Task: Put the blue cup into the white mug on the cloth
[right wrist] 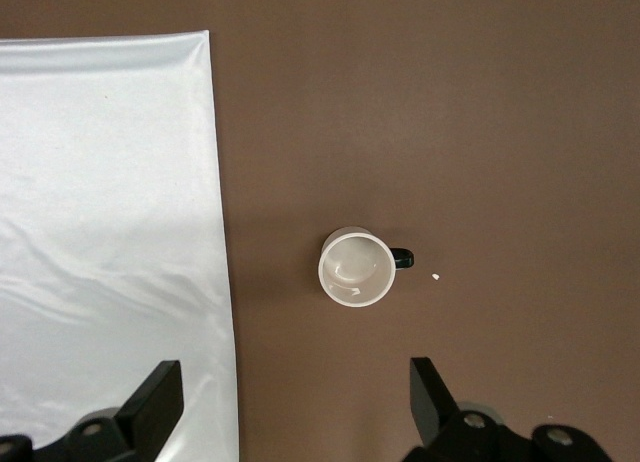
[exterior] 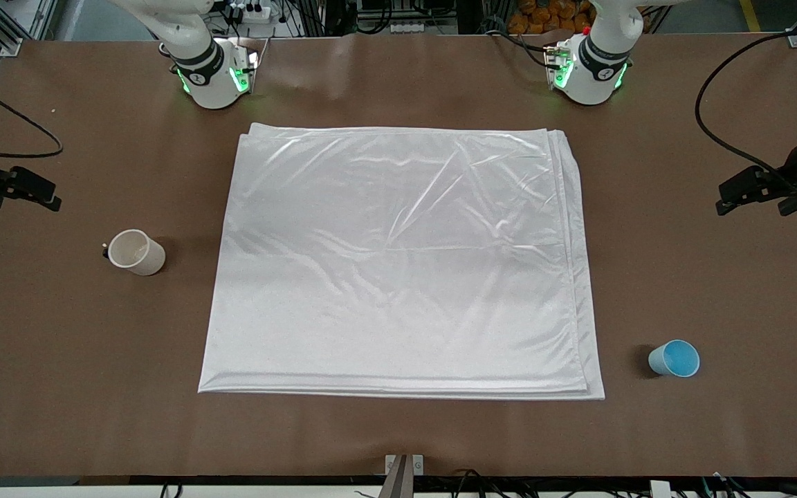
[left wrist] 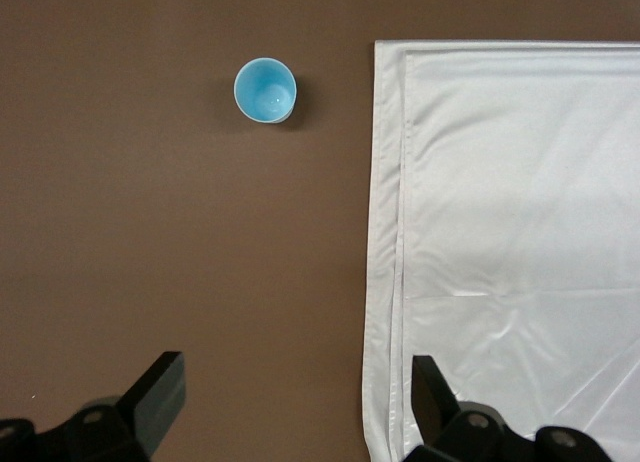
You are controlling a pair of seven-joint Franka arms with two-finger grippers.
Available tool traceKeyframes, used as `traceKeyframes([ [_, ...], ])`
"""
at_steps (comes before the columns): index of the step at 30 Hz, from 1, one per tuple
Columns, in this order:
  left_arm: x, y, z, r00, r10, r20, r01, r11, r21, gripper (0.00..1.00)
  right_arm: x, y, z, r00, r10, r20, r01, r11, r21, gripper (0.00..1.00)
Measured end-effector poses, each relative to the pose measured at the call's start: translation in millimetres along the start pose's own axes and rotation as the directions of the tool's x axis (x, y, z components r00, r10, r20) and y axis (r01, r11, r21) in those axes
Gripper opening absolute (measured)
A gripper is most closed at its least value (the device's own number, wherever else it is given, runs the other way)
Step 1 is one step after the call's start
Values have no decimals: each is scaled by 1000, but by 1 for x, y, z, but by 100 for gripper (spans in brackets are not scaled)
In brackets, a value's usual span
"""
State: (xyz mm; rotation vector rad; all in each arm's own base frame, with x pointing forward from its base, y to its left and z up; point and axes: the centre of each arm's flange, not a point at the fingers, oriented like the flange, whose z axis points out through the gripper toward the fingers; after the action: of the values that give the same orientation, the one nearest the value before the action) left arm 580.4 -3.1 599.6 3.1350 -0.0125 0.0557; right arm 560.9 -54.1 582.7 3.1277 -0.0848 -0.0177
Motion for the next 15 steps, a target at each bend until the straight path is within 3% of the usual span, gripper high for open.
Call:
traceKeyframes([
  [15,2,-2,7,1000,-1,12,1,1000,0,100,0,0,1,1000,1,2,-1,1000,0,100],
])
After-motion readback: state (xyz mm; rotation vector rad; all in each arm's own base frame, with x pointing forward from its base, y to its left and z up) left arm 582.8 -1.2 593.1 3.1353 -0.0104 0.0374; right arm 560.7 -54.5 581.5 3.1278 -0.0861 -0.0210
